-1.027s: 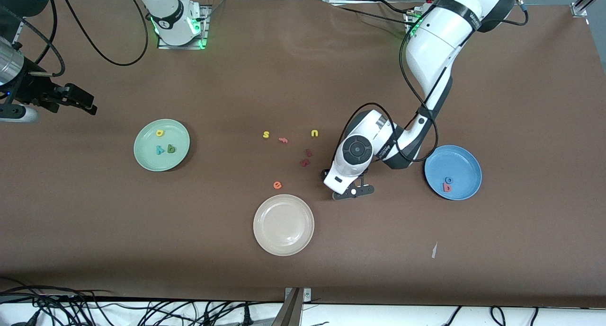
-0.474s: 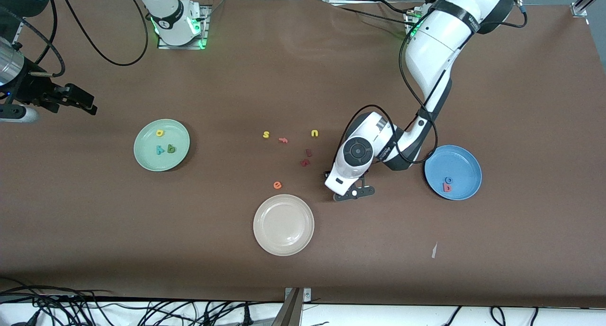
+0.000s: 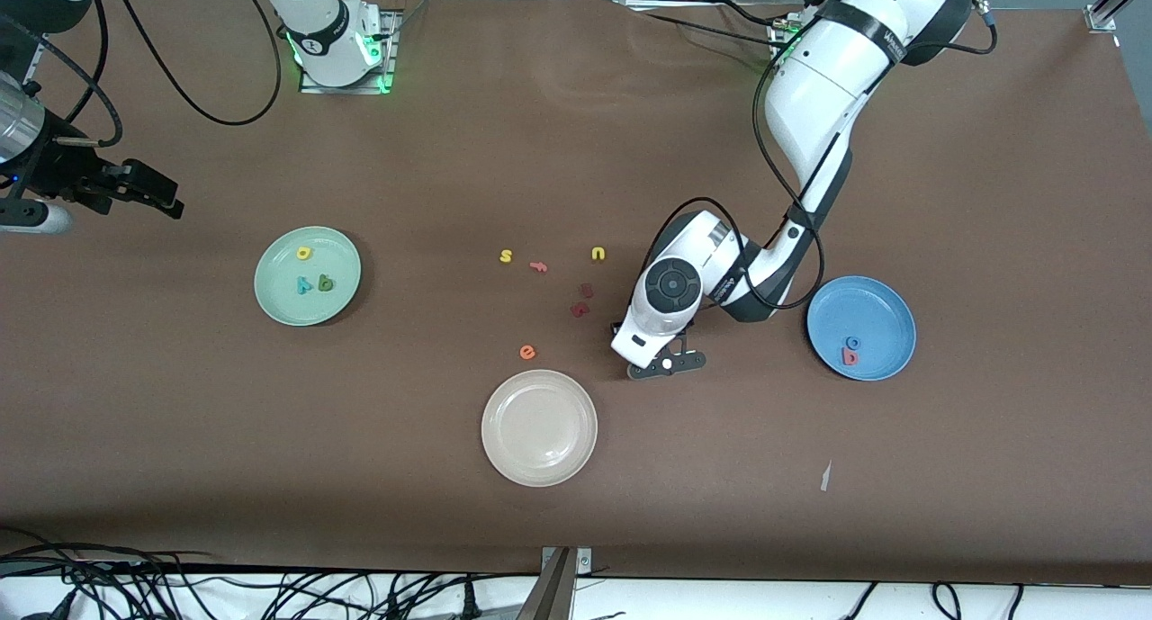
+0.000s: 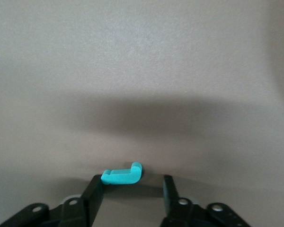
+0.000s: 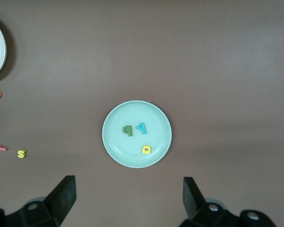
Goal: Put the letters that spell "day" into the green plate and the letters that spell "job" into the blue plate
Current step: 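Move the left gripper to the cyan letter j and grasp it, then carry the cyan j to the blue plate and open the left gripper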
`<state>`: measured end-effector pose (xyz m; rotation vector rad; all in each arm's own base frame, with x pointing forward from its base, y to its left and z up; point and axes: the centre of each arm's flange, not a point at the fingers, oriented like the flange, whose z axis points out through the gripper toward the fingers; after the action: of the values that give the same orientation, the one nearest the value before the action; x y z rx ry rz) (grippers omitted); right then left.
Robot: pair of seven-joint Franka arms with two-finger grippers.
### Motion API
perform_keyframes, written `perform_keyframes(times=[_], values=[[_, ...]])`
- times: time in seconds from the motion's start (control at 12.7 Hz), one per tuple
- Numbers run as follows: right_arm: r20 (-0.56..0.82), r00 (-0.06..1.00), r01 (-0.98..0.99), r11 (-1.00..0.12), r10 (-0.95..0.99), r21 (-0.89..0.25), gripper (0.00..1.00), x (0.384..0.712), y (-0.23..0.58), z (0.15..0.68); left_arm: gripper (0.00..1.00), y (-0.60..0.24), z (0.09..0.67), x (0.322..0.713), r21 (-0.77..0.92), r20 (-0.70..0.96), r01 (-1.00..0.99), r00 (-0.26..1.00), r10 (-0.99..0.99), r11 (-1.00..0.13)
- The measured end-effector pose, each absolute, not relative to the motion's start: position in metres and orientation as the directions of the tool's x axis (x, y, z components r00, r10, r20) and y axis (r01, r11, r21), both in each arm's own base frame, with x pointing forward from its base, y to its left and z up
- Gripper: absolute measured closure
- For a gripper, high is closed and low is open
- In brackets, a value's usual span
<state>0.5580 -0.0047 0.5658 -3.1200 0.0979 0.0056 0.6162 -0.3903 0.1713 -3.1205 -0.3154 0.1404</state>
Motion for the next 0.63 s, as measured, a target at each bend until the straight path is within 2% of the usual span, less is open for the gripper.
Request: perform_keyframes(times=[0.4, 0.63], values=[[-0.010, 0.997, -0.074, -0.997, -0.074, -0.020, 0.00, 0.5590, -0.0108, 0.5629, 0.48, -0.3884, 0.1718, 0.6181, -0.016, -0.080, 0.196, 0.977, 0.197, -0.980], [-0.010, 0.997, -0.074, -0.997, -0.074, -0.020, 0.00, 0.5590, -0.0109, 0.5629, 0.55, -0.3876, 0.1727, 0.6193, -0.018, -0.075, 0.194, 0.978, 0.195, -0.981]])
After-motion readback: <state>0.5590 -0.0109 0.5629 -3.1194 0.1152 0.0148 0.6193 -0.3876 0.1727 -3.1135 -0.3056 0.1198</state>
